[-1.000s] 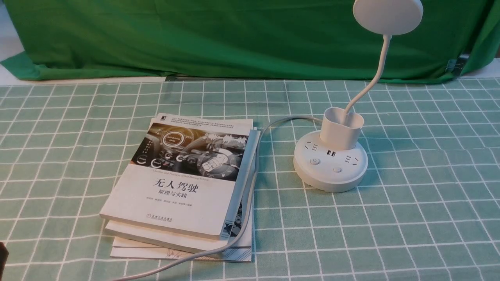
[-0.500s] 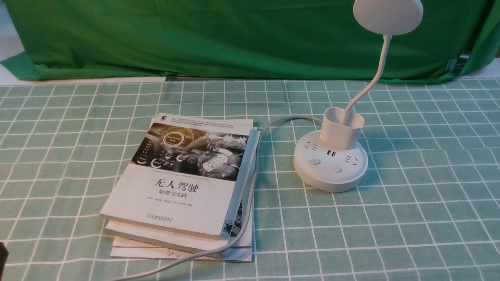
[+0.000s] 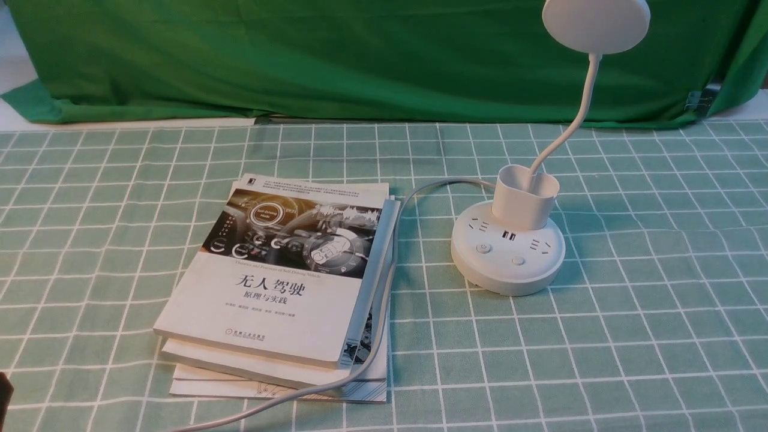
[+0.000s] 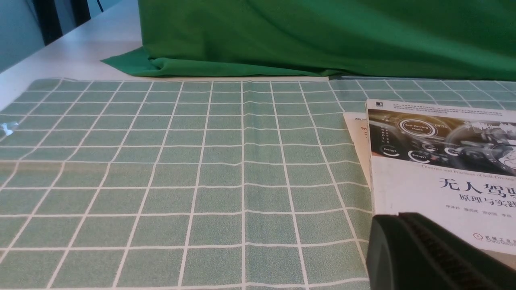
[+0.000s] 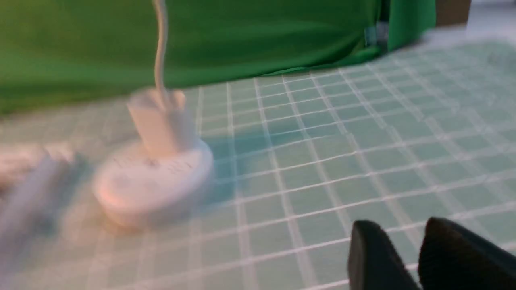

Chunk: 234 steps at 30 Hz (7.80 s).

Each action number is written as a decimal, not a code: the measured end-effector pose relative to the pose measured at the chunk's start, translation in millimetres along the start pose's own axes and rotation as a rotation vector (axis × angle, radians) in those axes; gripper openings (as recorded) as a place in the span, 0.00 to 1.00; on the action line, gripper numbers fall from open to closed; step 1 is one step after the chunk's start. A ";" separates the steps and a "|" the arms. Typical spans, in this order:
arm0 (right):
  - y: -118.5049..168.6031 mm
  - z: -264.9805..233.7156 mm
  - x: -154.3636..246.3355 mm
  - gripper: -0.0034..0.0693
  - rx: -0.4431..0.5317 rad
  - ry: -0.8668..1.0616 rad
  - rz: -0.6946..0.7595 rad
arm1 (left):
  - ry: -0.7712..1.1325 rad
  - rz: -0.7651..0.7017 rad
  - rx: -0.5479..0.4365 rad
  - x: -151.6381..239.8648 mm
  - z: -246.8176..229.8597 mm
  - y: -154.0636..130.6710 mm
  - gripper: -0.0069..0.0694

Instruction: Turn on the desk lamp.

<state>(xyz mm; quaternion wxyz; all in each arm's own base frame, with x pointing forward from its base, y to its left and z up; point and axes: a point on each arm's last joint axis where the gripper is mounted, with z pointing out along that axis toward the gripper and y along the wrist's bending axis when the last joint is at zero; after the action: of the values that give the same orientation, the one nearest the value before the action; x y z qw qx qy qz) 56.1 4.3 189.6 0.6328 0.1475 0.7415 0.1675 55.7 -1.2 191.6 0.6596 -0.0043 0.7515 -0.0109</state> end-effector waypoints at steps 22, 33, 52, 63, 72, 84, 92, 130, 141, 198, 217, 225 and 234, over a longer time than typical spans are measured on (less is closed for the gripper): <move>29.9 -7.8 -52.7 0.18 -0.125 -0.087 0.130 | 0.000 0.000 0.000 0.0 0.0 0.0 0.12; 106.4 55.1 -136.4 0.08 -0.190 0.467 -0.518 | 0.000 0.000 0.000 0.0 0.0 0.0 0.12; 148.1 218.2 -33.1 0.08 -0.276 0.924 -0.729 | 0.000 0.000 0.000 0.0 0.0 0.0 0.12; 148.1 275.5 8.6 0.08 -0.265 0.932 -0.751 | 0.000 0.000 0.000 0.0 0.0 0.0 0.12; 142.9 290.2 26.9 0.09 -0.256 0.912 -0.751 | 0.000 0.000 0.000 0.0 0.0 0.0 0.12; 138.1 300.6 37.7 0.09 -0.246 0.893 -0.749 | 0.000 0.000 0.000 0.0 0.0 0.0 0.12; 138.8 302.7 37.4 0.09 -0.247 0.869 -0.748 | 0.000 0.000 0.000 0.0 0.0 0.0 0.12; 135.5 309.6 42.7 0.09 -0.229 0.883 -0.732 | 0.000 0.000 0.000 0.0 0.0 0.0 0.12; 146.2 279.7 5.0 0.09 -0.228 0.913 -0.703 | 0.000 0.000 0.000 0.0 0.0 0.0 0.12; 30.4 3.1 -32.2 0.26 -0.219 -0.014 -0.513 | 0.000 0.000 0.000 0.0 0.0 0.0 0.12; -4.3 -0.1 -2.1 0.33 0.063 -0.013 -0.434 | 0.000 0.000 0.000 0.0 0.0 0.0 0.12; -4.6 -0.1 -1.6 0.36 0.065 -0.007 -0.434 | 0.000 0.000 0.000 0.0 0.0 0.0 0.12; -4.6 -0.1 -1.6 0.37 0.065 -0.007 -0.434 | 0.000 0.000 0.000 0.0 0.0 0.0 0.12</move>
<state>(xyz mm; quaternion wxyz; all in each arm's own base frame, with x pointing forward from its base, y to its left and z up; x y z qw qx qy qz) 56.1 -0.5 189.0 0.6513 0.0053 0.7588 0.0027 55.7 -1.2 191.6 0.6596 -0.0043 0.7516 -0.0109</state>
